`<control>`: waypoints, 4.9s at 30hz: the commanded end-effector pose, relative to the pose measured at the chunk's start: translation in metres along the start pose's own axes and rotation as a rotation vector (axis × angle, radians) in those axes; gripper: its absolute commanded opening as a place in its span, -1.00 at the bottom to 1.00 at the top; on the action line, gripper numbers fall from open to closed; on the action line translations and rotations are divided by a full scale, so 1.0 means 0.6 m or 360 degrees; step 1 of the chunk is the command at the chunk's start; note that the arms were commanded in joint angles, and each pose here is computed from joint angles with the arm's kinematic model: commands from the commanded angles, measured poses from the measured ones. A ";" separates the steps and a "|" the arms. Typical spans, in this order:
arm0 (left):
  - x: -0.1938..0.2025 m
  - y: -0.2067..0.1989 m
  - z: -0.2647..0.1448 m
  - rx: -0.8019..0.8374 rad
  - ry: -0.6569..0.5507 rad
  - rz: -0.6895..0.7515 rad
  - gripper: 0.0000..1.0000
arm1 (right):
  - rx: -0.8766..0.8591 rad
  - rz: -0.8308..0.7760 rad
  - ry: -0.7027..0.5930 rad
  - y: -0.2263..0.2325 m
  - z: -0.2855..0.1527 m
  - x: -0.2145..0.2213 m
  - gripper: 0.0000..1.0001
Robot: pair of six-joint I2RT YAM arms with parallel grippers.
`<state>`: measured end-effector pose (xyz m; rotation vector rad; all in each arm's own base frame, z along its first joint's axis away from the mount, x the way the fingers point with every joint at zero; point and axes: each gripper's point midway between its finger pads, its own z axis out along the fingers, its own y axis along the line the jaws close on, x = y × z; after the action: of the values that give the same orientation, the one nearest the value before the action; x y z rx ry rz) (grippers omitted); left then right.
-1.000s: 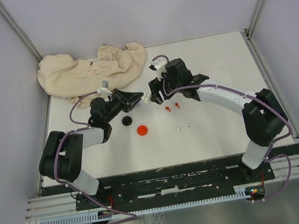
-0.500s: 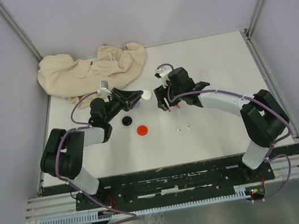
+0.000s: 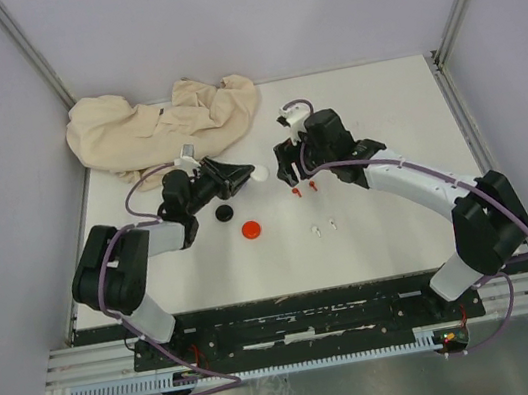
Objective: Insert the wireless bluetooth earbuds into the charging case
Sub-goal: Open the charging case, then pick up the earbud from the center of the board, then place the earbud in the charging case.
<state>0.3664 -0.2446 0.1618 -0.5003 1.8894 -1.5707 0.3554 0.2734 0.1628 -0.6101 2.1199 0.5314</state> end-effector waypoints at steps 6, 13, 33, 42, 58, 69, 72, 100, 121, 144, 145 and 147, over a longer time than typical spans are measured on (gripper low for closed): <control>0.005 -0.042 0.008 0.0054 0.0040 0.0217 -0.94 | -0.0079 0.0006 -0.0116 0.023 -0.011 -0.057 0.49; 0.023 -0.055 0.017 0.0084 0.0087 0.0231 -0.94 | -0.0095 0.0017 -0.0085 0.027 0.009 -0.046 0.49; 0.032 -0.081 0.020 0.0224 0.0107 0.0111 -0.94 | -0.0078 0.0052 -0.0055 0.017 0.051 -0.023 0.49; -0.016 -0.068 0.001 0.0205 -0.0079 0.0016 -0.94 | 0.0046 0.0039 -0.0056 -0.003 0.016 -0.011 0.47; -0.034 -0.075 -0.025 0.0320 -0.0149 -0.0069 -0.94 | 0.0199 -0.0023 0.0573 0.009 -0.022 0.187 0.23; -0.029 -0.073 -0.030 0.0309 -0.0137 -0.0059 -0.94 | 0.0272 -0.0039 0.0705 0.006 -0.002 0.251 0.15; -0.028 -0.074 -0.030 0.0310 -0.0133 -0.0058 -0.94 | 0.0277 -0.0040 0.0727 0.005 0.006 0.257 0.10; -0.026 -0.064 -0.029 0.0297 -0.0128 -0.0066 -0.94 | 0.0247 0.0000 0.0845 0.015 0.006 0.291 -0.16; -0.028 -0.059 -0.025 0.0300 -0.0126 -0.0087 -0.94 | 0.0276 -0.0042 0.0812 0.011 0.003 0.267 -0.77; 0.005 -0.058 -0.020 0.0354 -0.0015 -0.0252 -0.94 | 0.0249 -0.0262 -0.0400 0.032 -0.044 -0.073 -0.95; 0.007 -0.057 -0.019 0.0357 -0.0006 -0.0262 -0.94 | 0.0236 -0.0276 -0.0457 0.035 -0.044 -0.082 -0.95; 0.009 -0.054 -0.017 0.0359 0.0008 -0.0284 -0.94 | 0.0213 -0.0299 -0.0600 0.039 -0.046 -0.099 -0.95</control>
<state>0.3574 -0.2423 0.1824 -0.6074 1.7201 -1.7930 0.3397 0.2755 0.1852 -0.6116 1.9455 0.3183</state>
